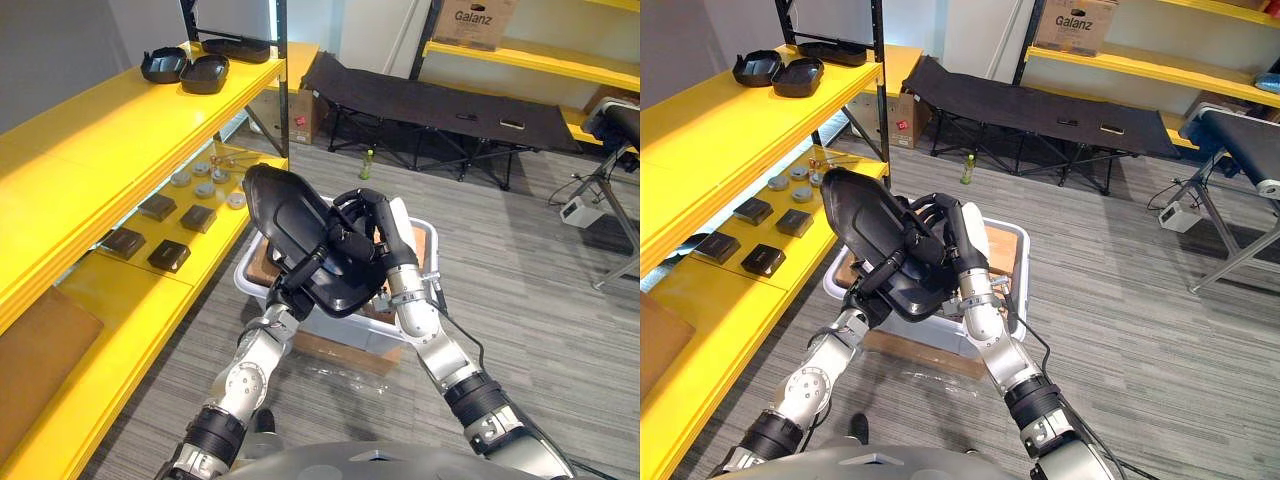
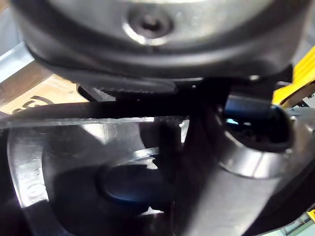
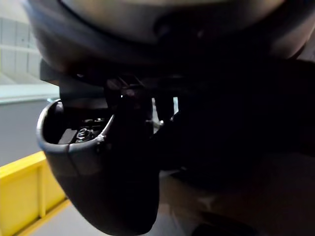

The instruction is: Walk over and take three plastic housings, then place them on the shelf

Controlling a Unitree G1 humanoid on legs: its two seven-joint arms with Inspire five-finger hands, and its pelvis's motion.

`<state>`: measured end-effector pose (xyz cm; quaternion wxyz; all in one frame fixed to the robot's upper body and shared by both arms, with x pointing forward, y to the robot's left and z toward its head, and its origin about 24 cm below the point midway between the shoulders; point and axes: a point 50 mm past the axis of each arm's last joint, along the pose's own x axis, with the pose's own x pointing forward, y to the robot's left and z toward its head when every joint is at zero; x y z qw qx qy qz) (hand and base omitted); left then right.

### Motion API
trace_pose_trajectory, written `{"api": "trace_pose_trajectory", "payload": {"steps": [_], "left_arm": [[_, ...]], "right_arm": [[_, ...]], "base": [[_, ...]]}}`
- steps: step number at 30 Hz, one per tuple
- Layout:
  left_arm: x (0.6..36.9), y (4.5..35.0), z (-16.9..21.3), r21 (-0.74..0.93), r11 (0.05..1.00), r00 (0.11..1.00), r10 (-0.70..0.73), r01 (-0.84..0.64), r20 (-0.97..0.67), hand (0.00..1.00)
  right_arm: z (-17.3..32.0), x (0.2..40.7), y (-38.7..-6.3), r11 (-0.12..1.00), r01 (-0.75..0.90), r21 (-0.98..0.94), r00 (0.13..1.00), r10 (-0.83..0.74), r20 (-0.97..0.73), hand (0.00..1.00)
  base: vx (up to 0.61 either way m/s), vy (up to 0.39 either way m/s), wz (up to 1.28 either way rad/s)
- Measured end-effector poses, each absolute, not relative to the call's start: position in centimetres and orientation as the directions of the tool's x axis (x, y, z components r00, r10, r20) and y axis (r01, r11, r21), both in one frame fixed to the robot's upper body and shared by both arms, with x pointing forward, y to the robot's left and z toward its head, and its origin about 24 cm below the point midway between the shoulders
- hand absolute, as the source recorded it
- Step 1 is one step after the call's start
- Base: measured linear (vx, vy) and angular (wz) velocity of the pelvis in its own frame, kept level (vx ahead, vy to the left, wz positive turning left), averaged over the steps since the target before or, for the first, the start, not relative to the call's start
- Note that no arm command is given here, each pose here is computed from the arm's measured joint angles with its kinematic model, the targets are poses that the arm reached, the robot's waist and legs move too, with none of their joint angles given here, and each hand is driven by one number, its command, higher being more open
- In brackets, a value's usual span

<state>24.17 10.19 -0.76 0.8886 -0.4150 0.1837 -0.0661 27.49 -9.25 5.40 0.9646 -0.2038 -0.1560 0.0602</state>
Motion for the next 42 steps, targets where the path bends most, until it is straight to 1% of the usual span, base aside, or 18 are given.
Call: {"api": "trace_pose_trajectory", "payload": {"steps": [4,7,9,11,12,14,15,16,17,18,20,22,25,30,33,36,38,42], "left_arm": [[23.8,10.9,-0.2,-0.75,0.659,0.946,-0.202,-0.061,-0.255,0.0],[23.9,11.6,1.3,-0.765,0.64,0.977,-0.11,-0.069,-0.18,0.0],[24.1,12.1,2.1,-0.744,0.664,0.987,-0.056,-0.077,-0.153,0.0],[24.2,12.7,3.0,-0.679,0.729,0.993,0.01,-0.088,-0.117,0.0],[24.2,12.8,3.3,-0.653,0.752,0.994,0.034,-0.094,-0.105,0.0],[24.1,13.8,4.3,-0.572,0.807,0.988,0.143,-0.148,-0.054,0.0],[24.0,14.3,4.5,-0.56,0.811,0.983,0.176,-0.169,-0.042,0.0],[23.8,15.3,4.9,-0.543,0.811,0.969,0.248,-0.217,-0.016,0.0],[23.5,15.7,5.0,-0.532,0.813,0.96,0.281,-0.237,0.001,0.0],[22.7,17.5,5.6,-0.473,0.818,0.918,0.394,-0.327,0.047,0.0],[22.2,18.5,5.9,-0.417,0.818,0.881,0.467,-0.396,0.078,0.0],[21.7,19.7,6.5,-0.291,0.813,0.817,0.558,-0.504,0.146,0.0],[21.4,20.5,7.1,-0.15,0.813,0.78,0.582,-0.562,0.23,0.0],[21.2,20.6,7.1,-0.03,0.855,0.819,0.506,-0.518,0.27,0.0],[20.6,20.7,6.4,-0.018,0.879,0.852,0.466,-0.476,0.239,0.0],[19.9,20.8,5.6,-0.058,0.896,0.875,0.442,-0.44,0.197,0.0],[19.2,20.9,5.3,-0.104,0.897,0.877,0.441,-0.429,0.191,0.0],[18.6,20.9,5.2,-0.166,0.888,0.871,0.455,-0.428,0.188,0.0]], "right_arm": [[5.1,27.0,-8.8,0.926,-0.068,-0.372,0.947,0.177,0.268,1.0],[4.0,25.8,-8.4,0.94,-0.11,-0.323,0.96,0.185,0.212,1.0],[3.8,25.6,-7.8,0.947,-0.139,-0.29,0.962,0.199,0.189,1.0],[3.6,25.6,-7.5,0.959,-0.171,-0.225,0.967,0.207,0.147,1.0],[3.6,25.6,-7.5,0.961,-0.18,-0.208,0.968,0.21,0.135,1.0],[3.7,24.9,-8.1,0.975,-0.192,-0.112,0.972,0.205,0.111,1.0],[3.7,24.6,-8.3,0.977,-0.194,-0.087,0.973,0.202,0.107,1.0],[3.8,24.2,-8.8,0.978,-0.196,-0.07,0.973,0.203,0.108,1.0],[3.9,24.0,-9.1,0.978,-0.197,-0.064,0.973,0.203,0.112,1.0],[4.5,23.6,-10.1,0.98,-0.199,-0.033,0.971,0.201,0.13,1.0],[4.8,23.5,-10.8,0.979,-0.205,-0.013,0.969,0.205,0.141,1.0],[5.4,23.4,-12.2,0.976,-0.214,0.036,0.965,0.206,0.163,1.0],[6.0,23.0,-13.3,0.959,-0.269,0.091,0.948,0.246,0.202,1.0],[6.9,21.7,-13.5,0.929,-0.342,0.14,0.919,0.299,0.258,1.0],[5.7,21.1,-14.3,0.934,-0.283,0.218,0.948,0.238,0.209,1.0],[3.3,20.0,-15.7,0.929,-0.179,0.325,0.983,0.152,0.106,1.0],[1.6,19.5,-16.7,0.94,-0.063,0.336,0.998,0.062,0.014,1.0],[0.4,19.3,-17.7,0.957,0.069,0.281,0.997,-0.054,-0.061,1.0]], "base": [[0.0,-0.002,0.02],[0.0,-0.013,0.13],[-0.01,-0.016,0.11],[0.0,-0.013,0.04],[0.0,0.0,0.0],[0.0,0.0,0.0],[0.0,0.0,0.0],[0.0,0.0,0.0],[0.01,-0.022,-0.06],[0.01,-0.018,-0.08],[0.01,-0.018,-0.1],[0.0,-0.018,-0.1],[0.0,-0.01,-0.07],[0.0,-0.003,-0.17],[0.02,-0.007,-0.16],[0.04,-0.009,-0.23],[0.05,-0.018,-0.24],[0.02,-0.018,-0.11]]}}
